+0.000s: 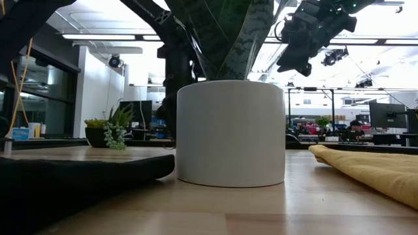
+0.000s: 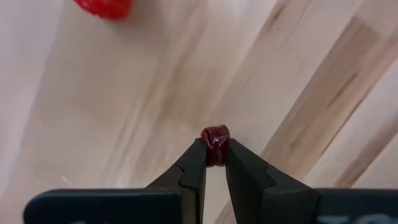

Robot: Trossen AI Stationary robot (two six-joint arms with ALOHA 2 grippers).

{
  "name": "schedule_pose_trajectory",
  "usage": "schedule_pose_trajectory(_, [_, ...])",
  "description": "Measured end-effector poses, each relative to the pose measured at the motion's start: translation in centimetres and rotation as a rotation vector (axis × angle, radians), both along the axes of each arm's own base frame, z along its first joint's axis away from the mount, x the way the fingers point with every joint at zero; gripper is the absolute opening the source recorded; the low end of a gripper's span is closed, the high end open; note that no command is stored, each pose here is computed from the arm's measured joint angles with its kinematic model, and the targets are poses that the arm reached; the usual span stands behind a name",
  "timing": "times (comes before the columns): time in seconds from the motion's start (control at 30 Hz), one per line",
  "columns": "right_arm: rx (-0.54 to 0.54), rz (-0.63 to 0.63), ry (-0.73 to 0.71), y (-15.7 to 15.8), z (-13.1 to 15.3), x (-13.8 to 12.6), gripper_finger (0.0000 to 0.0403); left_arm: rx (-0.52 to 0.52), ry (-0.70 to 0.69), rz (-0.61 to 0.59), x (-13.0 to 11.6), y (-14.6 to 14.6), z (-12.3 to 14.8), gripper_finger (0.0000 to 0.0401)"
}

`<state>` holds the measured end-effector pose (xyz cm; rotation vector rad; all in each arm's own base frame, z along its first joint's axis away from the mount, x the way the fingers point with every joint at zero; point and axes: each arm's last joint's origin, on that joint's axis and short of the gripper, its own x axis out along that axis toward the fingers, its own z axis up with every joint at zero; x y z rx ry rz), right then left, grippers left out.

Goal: Pick and placing Produce into tupperware
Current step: Put the red cherry into the transparent container

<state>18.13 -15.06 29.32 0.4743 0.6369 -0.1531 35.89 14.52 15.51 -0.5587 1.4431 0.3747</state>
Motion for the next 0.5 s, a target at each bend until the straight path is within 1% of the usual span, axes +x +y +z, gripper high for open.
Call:
schedule_pose_trajectory(0.1, [-0.003,0.000,-0.004,0.0,0.0,0.0,0.0113,0.008,-0.017,0.004,0.3,0.4,0.8,0.0042])
schedule_pose_trajectory(0.37, [-0.007,0.000,-0.007,0.0,0.1,0.0,0.0113,0.027,-0.058,0.049,0.6,2.8,4.5,0.0042])
schedule_pose_trajectory(0.5, [-0.014,0.005,-0.008,0.0,0.1,0.1,0.0113,0.033,-0.054,0.012,0.3,3.8,6.2,0.0042])
